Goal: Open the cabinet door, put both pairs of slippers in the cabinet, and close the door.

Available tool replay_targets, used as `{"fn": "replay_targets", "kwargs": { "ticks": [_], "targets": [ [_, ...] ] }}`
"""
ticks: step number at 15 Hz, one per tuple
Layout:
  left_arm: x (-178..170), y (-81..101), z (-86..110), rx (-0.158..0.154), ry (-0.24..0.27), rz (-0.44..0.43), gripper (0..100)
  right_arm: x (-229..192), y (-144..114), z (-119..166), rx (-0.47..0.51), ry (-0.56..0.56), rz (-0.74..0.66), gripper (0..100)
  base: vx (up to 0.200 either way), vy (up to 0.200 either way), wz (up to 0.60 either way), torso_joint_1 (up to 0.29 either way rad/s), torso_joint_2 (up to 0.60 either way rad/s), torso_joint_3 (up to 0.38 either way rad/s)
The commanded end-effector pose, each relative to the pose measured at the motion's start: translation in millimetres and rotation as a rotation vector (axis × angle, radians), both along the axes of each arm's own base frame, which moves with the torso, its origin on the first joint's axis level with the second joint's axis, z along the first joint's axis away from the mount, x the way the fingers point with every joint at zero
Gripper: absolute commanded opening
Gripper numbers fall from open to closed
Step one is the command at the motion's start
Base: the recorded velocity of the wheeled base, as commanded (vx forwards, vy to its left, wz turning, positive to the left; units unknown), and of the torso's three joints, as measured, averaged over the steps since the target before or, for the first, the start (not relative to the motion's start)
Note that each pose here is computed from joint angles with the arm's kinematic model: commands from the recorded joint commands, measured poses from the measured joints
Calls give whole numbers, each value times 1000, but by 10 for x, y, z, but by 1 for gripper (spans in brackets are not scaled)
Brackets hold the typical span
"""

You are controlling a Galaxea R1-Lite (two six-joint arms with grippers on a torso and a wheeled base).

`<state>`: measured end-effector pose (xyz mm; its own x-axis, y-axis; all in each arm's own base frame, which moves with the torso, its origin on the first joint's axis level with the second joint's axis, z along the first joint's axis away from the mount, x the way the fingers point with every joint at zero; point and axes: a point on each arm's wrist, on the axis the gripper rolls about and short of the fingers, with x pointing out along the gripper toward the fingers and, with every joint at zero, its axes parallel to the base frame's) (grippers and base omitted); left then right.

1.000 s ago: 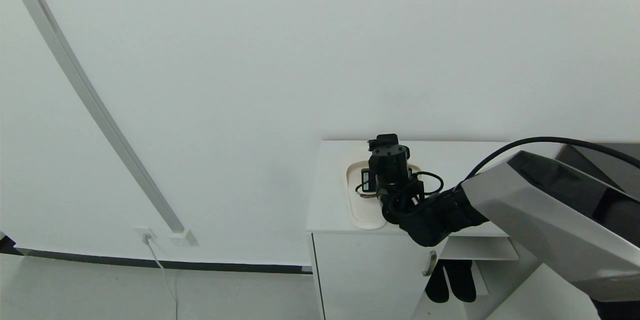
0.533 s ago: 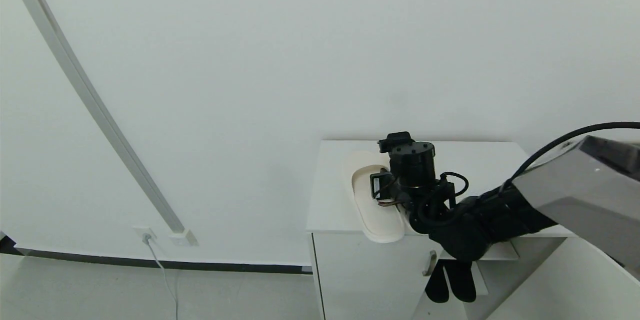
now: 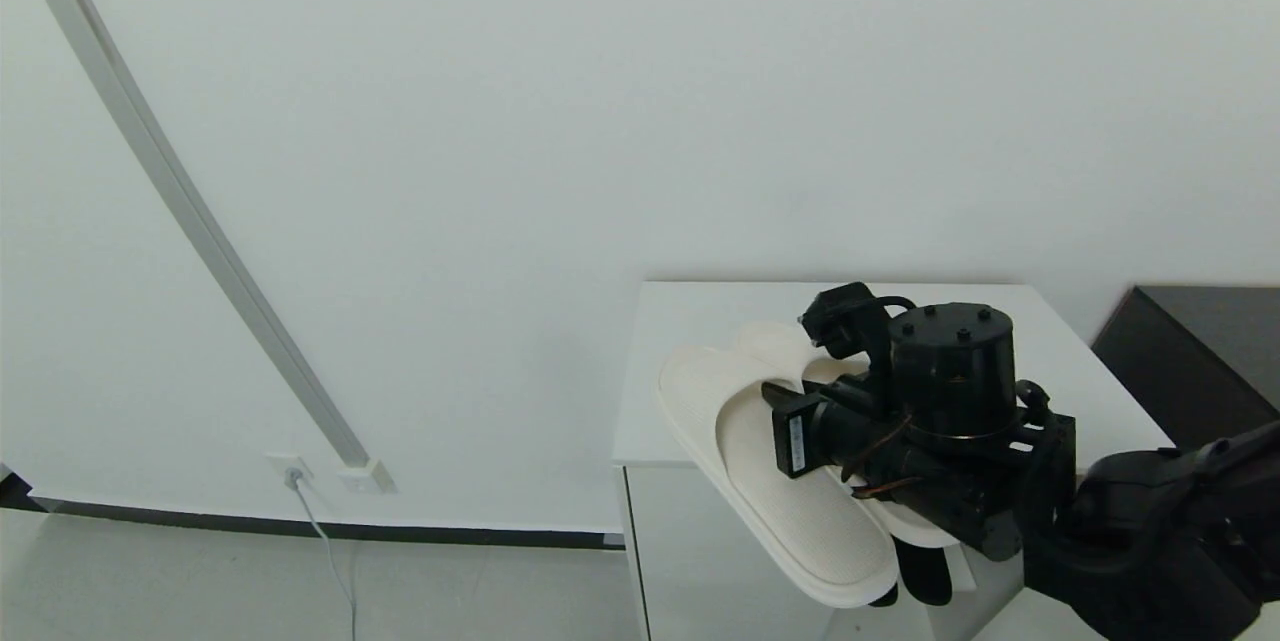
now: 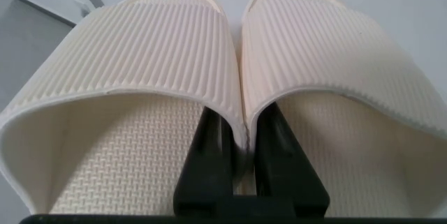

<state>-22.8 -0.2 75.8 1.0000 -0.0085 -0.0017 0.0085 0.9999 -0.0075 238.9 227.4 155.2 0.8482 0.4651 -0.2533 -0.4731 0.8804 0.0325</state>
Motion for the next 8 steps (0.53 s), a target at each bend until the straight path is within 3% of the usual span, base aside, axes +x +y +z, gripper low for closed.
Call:
{"fn": "replay_targets", "kwargs": {
  "ticks": [1,6,8],
  "targets": [
    [0,0,0,0,0,1,0,-76,-17,88,18,-18,12,0,0,0,0,0,0,0],
    [0,0,0,0,0,1,0,-133,-19,46,2,-8,24,0,0,0,0,0,0,0],
    [0,0,0,0,0,1,0,-154,-20,36,-3,-6,29,0,-200,0,0,10,-2,0]
  ]
}}
